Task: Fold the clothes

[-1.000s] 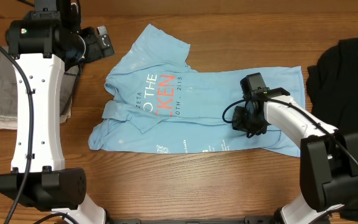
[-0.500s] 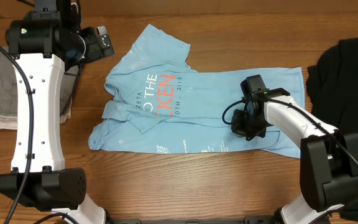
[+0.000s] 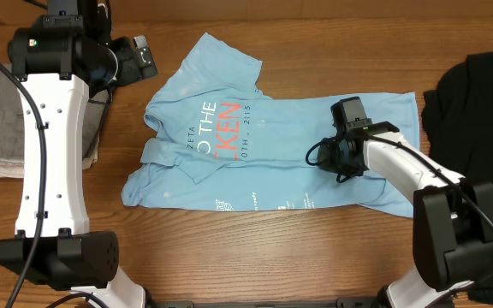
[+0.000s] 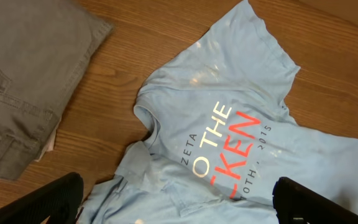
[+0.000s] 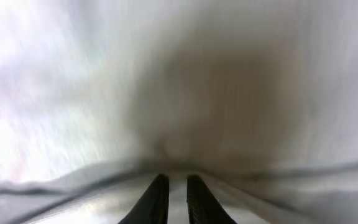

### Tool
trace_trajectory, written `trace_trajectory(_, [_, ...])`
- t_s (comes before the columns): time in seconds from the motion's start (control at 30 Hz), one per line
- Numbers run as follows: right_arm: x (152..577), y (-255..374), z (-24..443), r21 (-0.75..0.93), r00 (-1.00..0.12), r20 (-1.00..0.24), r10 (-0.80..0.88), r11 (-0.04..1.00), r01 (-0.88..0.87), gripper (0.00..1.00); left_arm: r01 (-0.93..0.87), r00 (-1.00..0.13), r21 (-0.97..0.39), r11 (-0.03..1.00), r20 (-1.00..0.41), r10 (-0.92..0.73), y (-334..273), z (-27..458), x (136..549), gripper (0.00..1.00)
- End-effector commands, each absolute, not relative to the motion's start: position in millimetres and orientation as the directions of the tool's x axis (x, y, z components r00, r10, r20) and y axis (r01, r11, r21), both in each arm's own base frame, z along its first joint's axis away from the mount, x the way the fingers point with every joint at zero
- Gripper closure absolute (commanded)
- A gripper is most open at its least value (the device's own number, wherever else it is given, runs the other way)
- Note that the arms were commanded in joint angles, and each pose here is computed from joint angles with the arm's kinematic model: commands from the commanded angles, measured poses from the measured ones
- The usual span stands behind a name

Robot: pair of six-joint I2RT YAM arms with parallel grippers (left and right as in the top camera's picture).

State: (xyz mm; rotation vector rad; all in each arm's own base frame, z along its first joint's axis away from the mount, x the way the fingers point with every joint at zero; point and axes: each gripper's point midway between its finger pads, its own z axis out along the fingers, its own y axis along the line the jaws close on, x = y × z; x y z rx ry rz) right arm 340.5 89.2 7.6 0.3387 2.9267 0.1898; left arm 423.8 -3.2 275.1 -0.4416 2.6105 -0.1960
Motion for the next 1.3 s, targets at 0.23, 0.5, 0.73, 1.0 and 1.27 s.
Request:
trace_trajectory(0.23, [384.8, 83.5, 16.3, 0.154, -0.905, -0.365, 0.218, 0.973, 0.172, 0.65, -0.253, -0.828, -0.214, 0.943, -0.456, -0.326, -2.0, 282.3, 423.8, 0.0])
trace_trajectory(0.5, [382.2, 40.8, 114.9, 0.131, -0.898, -0.291, 0.329, 0.944, 0.303, 0.48, -0.253, -0.828, -0.214, 0.943, -0.456, -0.326, -2.0, 282.3, 423.8, 0.0])
trace_trajectory(0.73, [337.5, 10.8, 106.2, 0.192, -0.838, -0.064, 0.542, 0.831, 0.523, 0.47, -0.253, -0.828, -0.214, 0.943, -0.456, -0.326, -2.1, 282.3, 423.8, 0.0])
trace_trajectory(1.0, [310.0, -1.3, 48.7, 0.292, -0.771, 0.072, 0.633, 0.726, 0.623, 0.47, -0.253, -0.828, -0.215, 0.943, -0.456, -0.326, -2.0, 282.3, 423.8, 0.0])
trace_trajectory(1.27, [290.3, -11.0, 18.4, 0.301, -0.716, 0.115, 0.688, 0.663, 0.685, 0.44, -0.253, -0.828, -0.214, 0.943, -0.456, -0.326, -2.0, 282.3, 423.8, 0.0])
